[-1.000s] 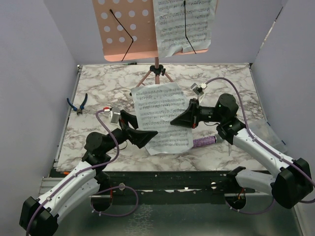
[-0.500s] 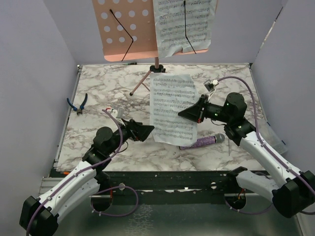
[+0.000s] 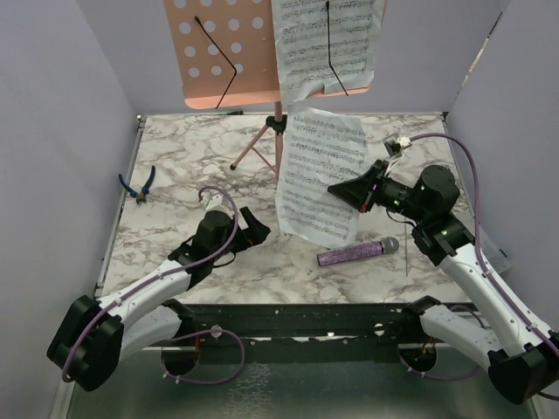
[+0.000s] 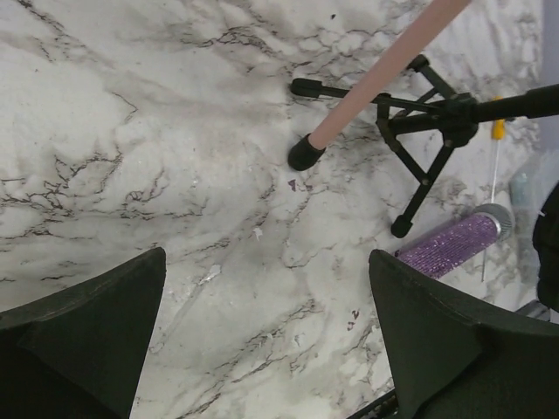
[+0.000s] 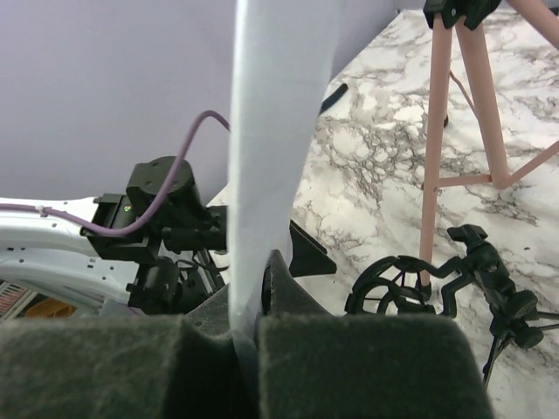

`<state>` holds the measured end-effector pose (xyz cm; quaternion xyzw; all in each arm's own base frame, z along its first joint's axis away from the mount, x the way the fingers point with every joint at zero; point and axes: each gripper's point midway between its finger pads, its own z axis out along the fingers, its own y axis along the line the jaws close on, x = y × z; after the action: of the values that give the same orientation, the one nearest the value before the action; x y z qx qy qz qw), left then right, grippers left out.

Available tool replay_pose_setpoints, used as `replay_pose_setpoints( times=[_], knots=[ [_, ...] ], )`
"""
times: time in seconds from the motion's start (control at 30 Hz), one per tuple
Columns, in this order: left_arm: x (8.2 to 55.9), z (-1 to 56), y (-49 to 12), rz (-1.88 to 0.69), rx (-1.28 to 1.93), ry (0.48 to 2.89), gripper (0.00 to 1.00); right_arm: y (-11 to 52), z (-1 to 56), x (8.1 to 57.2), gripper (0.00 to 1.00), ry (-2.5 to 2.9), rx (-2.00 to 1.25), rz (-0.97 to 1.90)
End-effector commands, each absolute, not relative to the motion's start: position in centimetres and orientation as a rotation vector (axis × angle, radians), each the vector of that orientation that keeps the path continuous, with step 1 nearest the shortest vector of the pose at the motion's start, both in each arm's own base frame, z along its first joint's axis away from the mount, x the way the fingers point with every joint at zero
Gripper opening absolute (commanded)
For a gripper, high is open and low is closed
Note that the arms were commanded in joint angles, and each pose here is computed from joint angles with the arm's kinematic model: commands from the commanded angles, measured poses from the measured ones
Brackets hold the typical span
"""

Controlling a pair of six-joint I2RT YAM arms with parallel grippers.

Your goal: Set up the instrument practice props

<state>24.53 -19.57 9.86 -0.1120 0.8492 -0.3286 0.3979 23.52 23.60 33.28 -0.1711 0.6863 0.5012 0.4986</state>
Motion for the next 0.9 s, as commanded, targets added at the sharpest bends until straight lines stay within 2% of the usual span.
replay_pose_setpoints(
  times=[0.0,0.07,0.27,0.53,0.87],
  knots=[
    [25.8,10.4,-20.0,-0.768,-0.257,2.222,0.99,23.7,35.2,23.4,0.01,1.624,-0.457,1.201],
    [26.1,10.5,-20.4,-0.747,-0.169,2.229,0.99,24.0,35.8,23.1,0.00,1.606,-0.494,1.218],
    [26.7,10.9,-19.4,-0.690,-0.192,2.195,0.99,25.0,37.3,22.7,0.01,1.574,-0.622,1.261],
    [27.0,16.2,-19.9,-0.723,-0.047,2.074,0.99,25.6,39.3,21.9,0.01,1.514,-0.712,1.298],
    [27.7,25.1,-19.0,-0.659,0.062,1.919,0.99,26.2,39.5,18.2,0.01,1.429,-0.979,1.422]
  ],
)
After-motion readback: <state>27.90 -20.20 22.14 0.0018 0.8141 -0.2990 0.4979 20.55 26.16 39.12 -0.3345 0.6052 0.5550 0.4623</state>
